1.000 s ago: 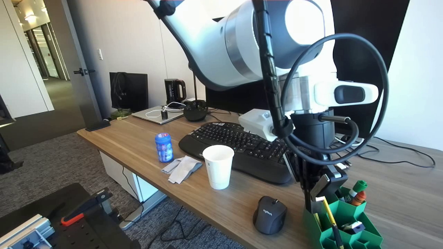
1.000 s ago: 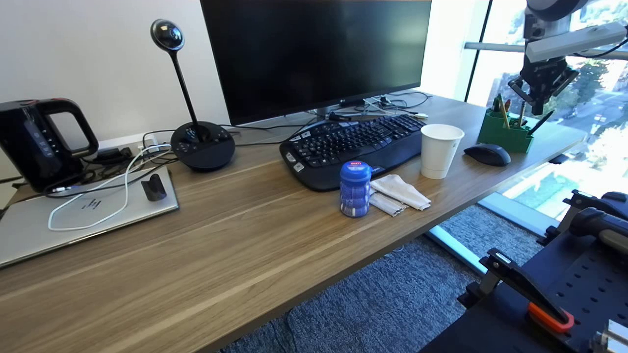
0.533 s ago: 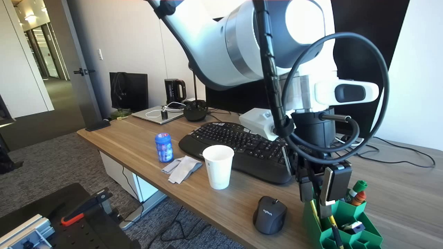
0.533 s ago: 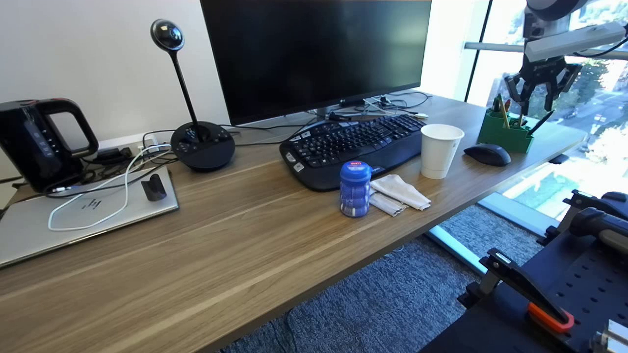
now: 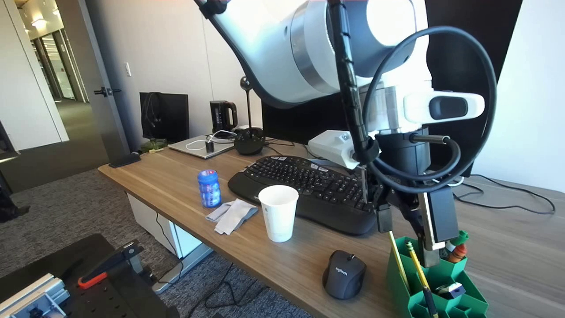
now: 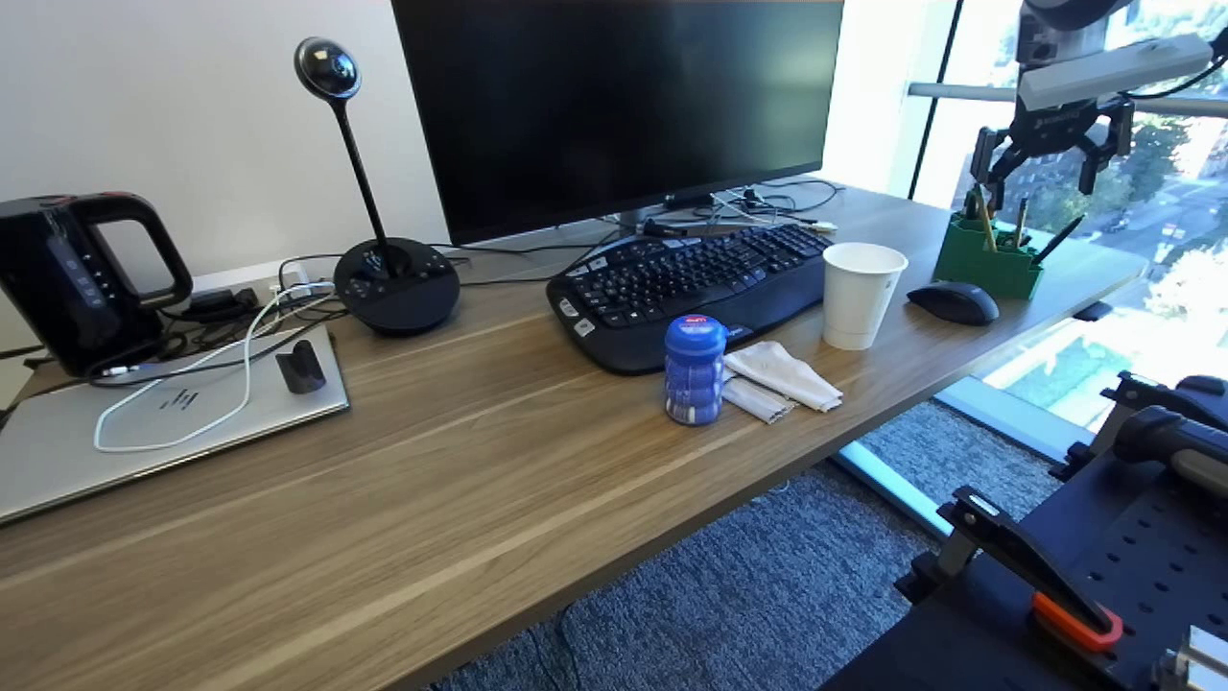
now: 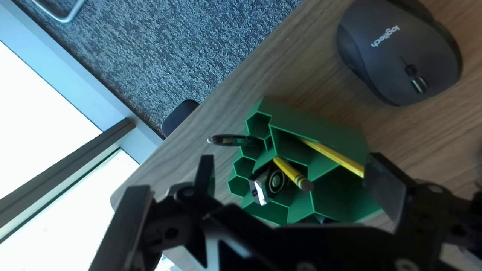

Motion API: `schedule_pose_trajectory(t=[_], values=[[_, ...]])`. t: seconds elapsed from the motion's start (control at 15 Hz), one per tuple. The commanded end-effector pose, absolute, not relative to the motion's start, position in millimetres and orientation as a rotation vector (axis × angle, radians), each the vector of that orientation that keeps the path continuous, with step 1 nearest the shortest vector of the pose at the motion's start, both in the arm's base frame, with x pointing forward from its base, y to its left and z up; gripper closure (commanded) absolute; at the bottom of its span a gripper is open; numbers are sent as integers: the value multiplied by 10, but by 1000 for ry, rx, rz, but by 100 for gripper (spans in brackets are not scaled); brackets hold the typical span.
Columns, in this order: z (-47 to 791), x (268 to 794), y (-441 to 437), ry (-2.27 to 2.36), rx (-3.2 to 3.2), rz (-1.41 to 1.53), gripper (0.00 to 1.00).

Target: Pick up the pencil and put it in the cup

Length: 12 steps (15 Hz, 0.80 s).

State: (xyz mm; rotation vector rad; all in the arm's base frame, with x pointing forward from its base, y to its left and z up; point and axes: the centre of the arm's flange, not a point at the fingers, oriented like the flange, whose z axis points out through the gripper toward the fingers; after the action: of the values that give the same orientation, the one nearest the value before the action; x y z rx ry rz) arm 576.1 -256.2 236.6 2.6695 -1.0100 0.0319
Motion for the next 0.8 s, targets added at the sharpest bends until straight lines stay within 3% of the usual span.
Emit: schedule_pose_trajectory(t=[0.0, 0.73], values=[[2452, 5840, -2524, -1036, 2670, 64, 0], [2480, 5858, -2371, -991, 2693, 86, 0]])
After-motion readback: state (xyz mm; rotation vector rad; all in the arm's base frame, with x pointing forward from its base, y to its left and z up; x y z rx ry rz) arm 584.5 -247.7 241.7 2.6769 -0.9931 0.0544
